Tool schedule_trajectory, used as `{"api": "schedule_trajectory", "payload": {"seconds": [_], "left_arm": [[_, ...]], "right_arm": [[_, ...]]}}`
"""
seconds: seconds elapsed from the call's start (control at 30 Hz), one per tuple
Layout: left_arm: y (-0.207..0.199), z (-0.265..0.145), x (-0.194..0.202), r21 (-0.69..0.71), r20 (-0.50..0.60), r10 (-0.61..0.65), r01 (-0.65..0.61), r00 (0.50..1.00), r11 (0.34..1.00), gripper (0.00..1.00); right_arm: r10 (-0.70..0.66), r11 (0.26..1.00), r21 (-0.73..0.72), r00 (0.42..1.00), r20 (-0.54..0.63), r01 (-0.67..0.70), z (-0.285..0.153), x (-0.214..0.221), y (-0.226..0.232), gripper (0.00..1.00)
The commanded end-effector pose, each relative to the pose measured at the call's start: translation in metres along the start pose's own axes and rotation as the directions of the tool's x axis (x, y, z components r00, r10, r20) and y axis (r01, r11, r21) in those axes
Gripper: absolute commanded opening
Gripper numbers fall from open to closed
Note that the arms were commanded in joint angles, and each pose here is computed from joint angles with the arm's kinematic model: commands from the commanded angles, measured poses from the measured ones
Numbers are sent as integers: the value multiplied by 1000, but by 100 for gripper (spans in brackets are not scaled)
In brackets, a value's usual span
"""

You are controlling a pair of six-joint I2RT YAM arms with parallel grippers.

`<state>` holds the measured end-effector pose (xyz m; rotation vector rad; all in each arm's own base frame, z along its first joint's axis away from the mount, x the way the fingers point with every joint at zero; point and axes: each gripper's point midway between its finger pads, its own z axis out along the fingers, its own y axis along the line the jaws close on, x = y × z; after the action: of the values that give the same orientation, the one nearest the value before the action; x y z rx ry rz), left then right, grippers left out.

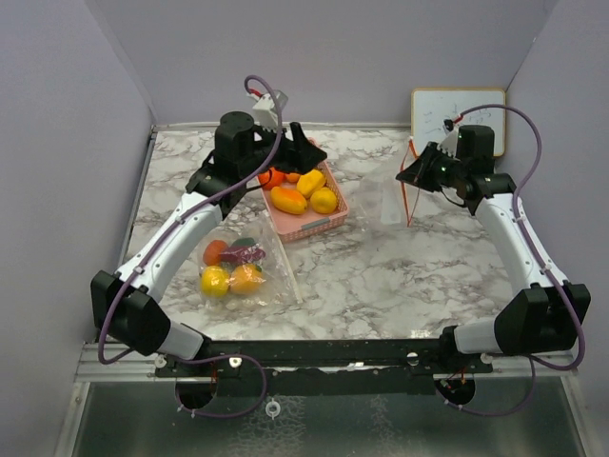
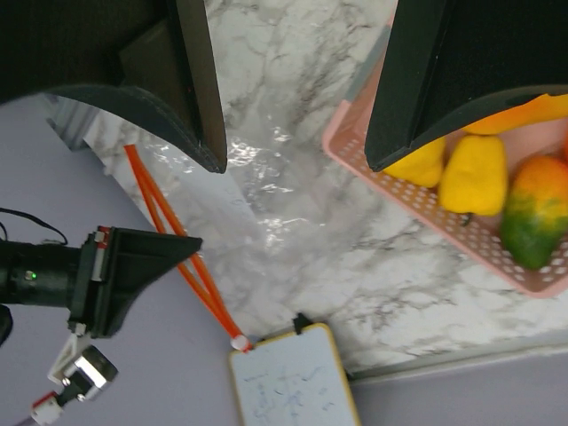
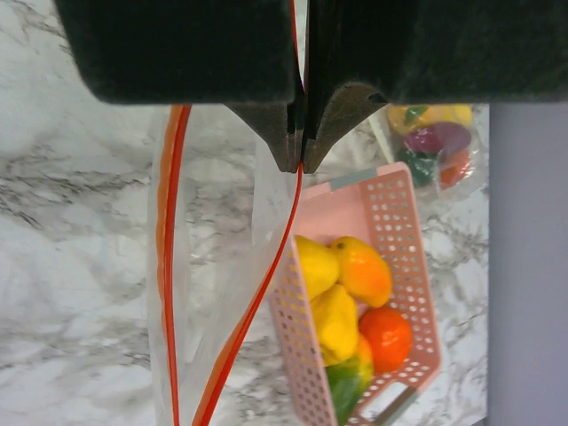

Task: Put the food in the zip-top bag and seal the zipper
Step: Zip the zipper food storage bag at the center of the board, then open the zipper of the food storage bag.

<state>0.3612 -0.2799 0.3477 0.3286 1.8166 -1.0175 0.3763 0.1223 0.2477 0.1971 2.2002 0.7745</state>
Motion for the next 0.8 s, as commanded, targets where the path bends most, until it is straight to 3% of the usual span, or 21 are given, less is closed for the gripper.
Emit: {"api": "schedule_trajectory", "payload": {"seconds": [0.0, 0.17, 0.77], "left_arm": [[-47, 20, -11, 181, 12, -115, 111, 993, 977, 66], [-51, 43, -6, 189, -1, -148, 145, 989, 971, 66], [-40, 91, 38, 93, -105, -148, 158, 983, 983, 63]], "right_arm": [[-111, 975, -189, 992, 53, 120, -13, -5, 76, 2], [-184, 954, -230, 981, 55, 192, -15, 5, 102, 2], [-263, 925, -278, 964, 28, 260, -19, 30, 131, 2]]}}
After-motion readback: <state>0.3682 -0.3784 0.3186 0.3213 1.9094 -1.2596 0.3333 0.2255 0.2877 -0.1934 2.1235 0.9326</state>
